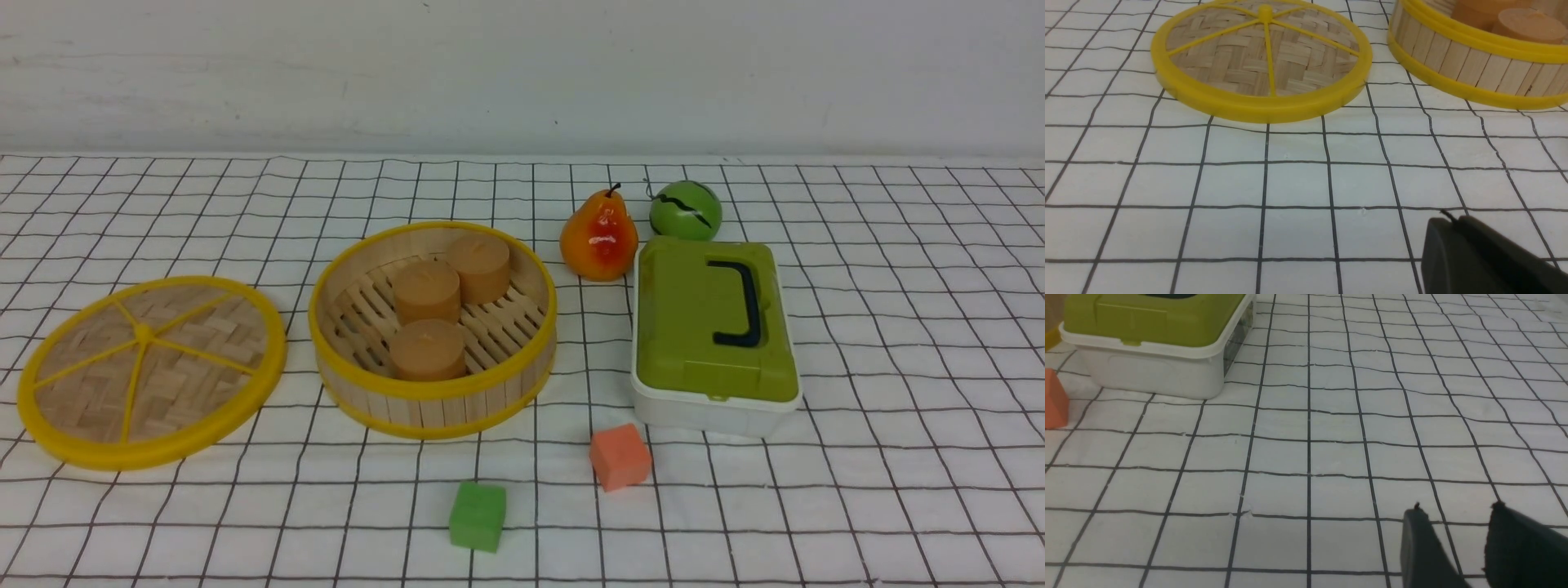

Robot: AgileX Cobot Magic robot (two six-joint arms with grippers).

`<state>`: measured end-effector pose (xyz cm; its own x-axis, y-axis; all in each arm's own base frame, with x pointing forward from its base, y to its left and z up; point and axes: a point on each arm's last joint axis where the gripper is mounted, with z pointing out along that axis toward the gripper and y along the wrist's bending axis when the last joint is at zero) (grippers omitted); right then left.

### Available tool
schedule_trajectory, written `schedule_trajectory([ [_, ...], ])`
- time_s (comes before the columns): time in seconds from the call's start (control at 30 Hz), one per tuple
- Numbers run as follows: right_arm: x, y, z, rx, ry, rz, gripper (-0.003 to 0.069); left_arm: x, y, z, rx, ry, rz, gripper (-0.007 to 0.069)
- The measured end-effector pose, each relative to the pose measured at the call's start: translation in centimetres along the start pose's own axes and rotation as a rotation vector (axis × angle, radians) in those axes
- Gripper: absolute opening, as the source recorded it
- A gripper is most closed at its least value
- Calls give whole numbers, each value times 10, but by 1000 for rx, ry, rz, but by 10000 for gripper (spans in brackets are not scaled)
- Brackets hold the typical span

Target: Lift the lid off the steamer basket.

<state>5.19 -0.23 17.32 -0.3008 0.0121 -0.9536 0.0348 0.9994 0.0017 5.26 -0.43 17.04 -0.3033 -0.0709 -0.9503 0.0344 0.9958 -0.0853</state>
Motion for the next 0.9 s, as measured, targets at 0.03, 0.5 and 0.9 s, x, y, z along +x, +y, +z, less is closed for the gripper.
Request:
schedule_trajectory([
  [0.03, 0, 0, 0, 0, 0, 0, 239, 0, 0, 0, 0, 0, 0, 8],
  [0.5, 0, 0, 0, 0, 0, 0, 239, 0, 0, 0, 0, 0, 0, 19],
  [0.9, 0, 0, 0, 0, 0, 0, 239, 0, 0, 0, 0, 0, 0, 30],
])
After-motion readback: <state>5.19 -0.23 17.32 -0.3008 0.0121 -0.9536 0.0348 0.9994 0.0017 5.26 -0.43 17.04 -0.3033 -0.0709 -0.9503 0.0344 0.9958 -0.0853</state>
